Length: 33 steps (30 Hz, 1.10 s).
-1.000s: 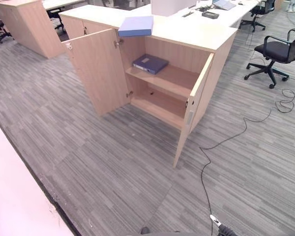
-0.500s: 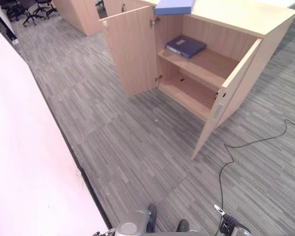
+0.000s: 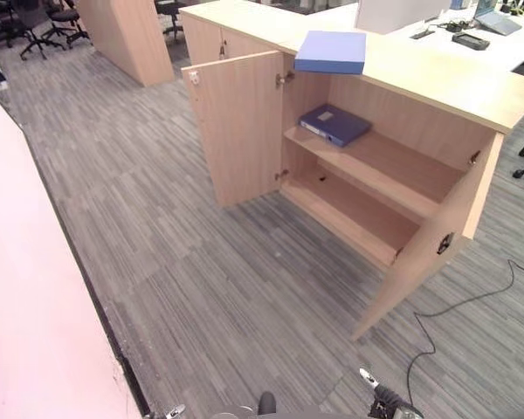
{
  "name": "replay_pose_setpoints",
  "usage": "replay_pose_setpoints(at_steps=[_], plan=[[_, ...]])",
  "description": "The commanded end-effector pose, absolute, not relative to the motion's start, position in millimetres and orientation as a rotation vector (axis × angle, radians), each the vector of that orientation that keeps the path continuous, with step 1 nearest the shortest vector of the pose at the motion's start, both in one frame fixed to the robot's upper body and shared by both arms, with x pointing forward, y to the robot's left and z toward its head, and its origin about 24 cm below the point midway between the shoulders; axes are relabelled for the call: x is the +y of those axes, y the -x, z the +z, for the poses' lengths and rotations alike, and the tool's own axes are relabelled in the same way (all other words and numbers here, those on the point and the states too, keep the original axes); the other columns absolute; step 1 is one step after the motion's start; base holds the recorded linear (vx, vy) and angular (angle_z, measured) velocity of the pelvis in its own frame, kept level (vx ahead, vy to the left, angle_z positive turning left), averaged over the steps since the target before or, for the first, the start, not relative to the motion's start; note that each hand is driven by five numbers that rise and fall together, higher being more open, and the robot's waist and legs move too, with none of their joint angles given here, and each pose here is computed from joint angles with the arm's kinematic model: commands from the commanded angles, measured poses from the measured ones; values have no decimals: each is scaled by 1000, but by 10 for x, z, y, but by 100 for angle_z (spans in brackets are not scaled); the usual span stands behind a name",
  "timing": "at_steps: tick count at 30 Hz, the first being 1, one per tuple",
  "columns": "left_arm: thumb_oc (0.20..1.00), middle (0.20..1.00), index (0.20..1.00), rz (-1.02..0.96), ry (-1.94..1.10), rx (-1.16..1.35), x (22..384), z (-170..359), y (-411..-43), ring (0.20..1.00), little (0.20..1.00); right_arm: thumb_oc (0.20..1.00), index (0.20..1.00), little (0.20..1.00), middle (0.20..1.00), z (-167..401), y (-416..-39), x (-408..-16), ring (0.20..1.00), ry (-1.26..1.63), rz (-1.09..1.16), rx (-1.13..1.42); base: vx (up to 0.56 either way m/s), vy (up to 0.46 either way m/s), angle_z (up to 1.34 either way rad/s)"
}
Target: Put the empty folder in the office cabinet
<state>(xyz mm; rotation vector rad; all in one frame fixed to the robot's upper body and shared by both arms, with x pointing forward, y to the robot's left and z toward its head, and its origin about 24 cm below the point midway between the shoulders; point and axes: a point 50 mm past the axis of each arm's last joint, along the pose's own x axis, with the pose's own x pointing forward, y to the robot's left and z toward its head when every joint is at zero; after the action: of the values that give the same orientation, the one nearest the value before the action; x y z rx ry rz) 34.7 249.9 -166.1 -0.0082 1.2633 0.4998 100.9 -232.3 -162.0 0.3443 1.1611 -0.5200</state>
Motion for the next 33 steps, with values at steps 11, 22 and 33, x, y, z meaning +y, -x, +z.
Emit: replay_pose_setpoints(at_steps=[11,22,33], plan=[[1000,1000,1000,456,-61,1285,2536,-1654,-276,1000,1000,1000,1000,1000,1000,-1608,-951,-2423,1000,-360,-558,1147,195,-9,62],[1000,1000,1000,474,-44,1192,2533,-1621,-538,1000,1000,1000,1000,1000,1000,-1586,-915,-2526,1000,-379,-617,1109,242,-165,18],[1000,1000,1000,516,-22,1251,2541,-1645,-333,1000,1000,1000,1000,1000,1000,-1569,-891,-2601,1000,-325,-602,1128,162,67,-17]])
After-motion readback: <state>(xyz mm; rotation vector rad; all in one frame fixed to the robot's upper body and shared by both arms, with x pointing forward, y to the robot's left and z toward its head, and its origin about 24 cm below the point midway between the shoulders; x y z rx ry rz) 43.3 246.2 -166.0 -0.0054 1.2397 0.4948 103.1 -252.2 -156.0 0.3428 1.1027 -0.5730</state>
